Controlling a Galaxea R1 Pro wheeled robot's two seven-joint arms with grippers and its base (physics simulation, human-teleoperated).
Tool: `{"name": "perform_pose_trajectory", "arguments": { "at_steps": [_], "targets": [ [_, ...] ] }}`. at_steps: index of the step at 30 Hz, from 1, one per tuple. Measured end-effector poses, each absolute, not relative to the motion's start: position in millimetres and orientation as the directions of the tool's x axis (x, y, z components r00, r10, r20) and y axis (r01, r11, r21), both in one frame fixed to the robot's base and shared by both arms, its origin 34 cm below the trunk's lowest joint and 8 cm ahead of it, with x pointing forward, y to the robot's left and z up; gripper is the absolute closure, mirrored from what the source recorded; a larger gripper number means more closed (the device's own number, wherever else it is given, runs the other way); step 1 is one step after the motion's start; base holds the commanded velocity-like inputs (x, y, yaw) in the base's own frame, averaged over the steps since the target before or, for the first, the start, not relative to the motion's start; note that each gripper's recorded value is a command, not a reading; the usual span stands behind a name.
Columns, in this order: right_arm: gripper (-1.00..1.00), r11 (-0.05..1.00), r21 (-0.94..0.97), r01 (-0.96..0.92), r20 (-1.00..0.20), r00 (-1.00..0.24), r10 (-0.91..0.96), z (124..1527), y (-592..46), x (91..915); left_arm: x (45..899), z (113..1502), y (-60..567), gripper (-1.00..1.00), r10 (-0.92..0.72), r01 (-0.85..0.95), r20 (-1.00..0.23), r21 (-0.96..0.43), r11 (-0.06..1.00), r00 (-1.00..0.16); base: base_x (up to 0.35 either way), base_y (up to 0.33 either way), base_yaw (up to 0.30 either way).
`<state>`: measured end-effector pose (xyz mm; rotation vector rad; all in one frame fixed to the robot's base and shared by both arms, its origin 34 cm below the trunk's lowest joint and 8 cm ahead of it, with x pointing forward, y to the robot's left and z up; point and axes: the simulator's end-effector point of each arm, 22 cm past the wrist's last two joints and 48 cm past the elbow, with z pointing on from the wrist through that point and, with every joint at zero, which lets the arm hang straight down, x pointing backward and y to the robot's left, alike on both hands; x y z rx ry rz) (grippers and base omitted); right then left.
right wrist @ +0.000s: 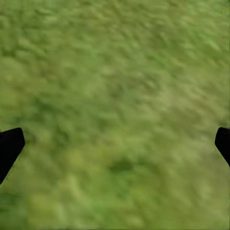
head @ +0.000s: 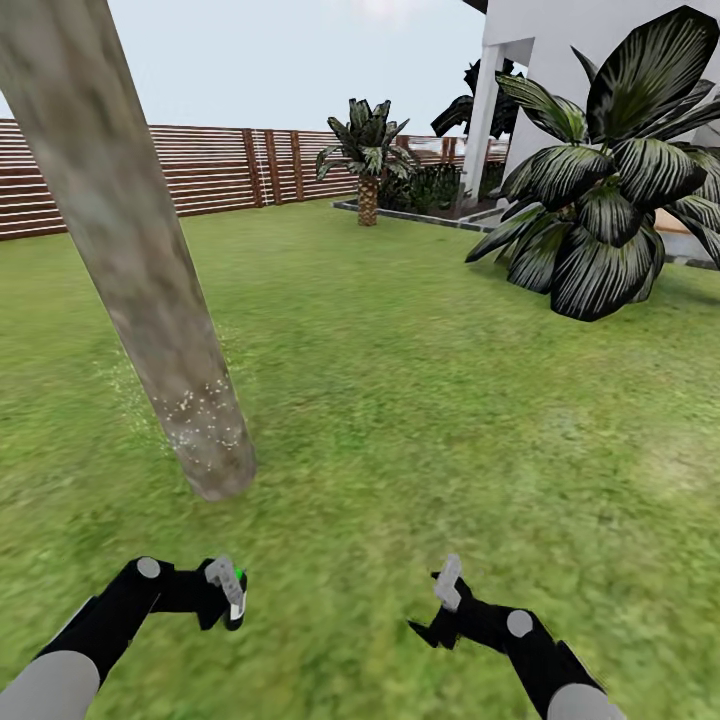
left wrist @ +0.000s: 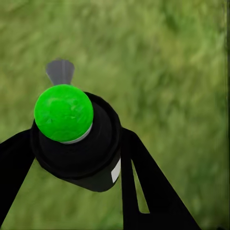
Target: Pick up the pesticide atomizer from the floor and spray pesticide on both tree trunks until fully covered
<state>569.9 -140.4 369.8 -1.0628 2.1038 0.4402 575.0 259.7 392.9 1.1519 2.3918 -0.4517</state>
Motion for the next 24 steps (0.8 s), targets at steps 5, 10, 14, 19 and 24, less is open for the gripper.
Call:
{"name": "perform_pose_trajectory", "arguments": {
  "at_steps": [5, 10, 14, 19, 24],
  "targets": [
    [1.0, 0.486, -0.036, -0.873, -0.709, -0.321, -0.628, 365.5, -112.7, 554.1, 568.5, 389.7, 255.0, 1.0, 0.661, 0.805, -0.512, -0.112, 0.582, -0.549, 0.0, 0.0, 0.0],
    [1.0, 0.426, 0.018, -0.905, -0.738, -0.299, -0.605, 373.7, -67.1, 540.6, 520.8, 363.1, 230.4, 1.0, 0.793, 0.894, -0.414, -0.163, 0.418, -0.447, 0.0, 0.0, 0.0],
    [1.0, 0.295, 0.027, -0.955, -0.73, -0.221, -0.647, 375.2, -42.8, 520.0, 513.8, 359.8, 212.3, 1.0, 0.796, 0.9, -0.42, -0.183, 0.395, -0.435, 0.0, 0.0, 0.0],
    [1.0, 0.271, 0.033, -0.962, -0.736, -0.206, -0.645, 378.0, -32.0, 516.1, 506.7, 357.5, 180.0, 1.0, 0.823, 0.925, -0.423, -0.188, 0.33, -0.379, 0.0, 0.0, 0.0],
    [1.0, 0.264, 0.036, -0.964, -0.744, -0.202, -0.637, 381.3, -24.1, 515.5, 501.3, 356.0, 157.7, 1.0, 0.844, 0.943, -0.422, -0.183, 0.277, -0.33, 0.0, 0.0, 0.0]
  ]
}}
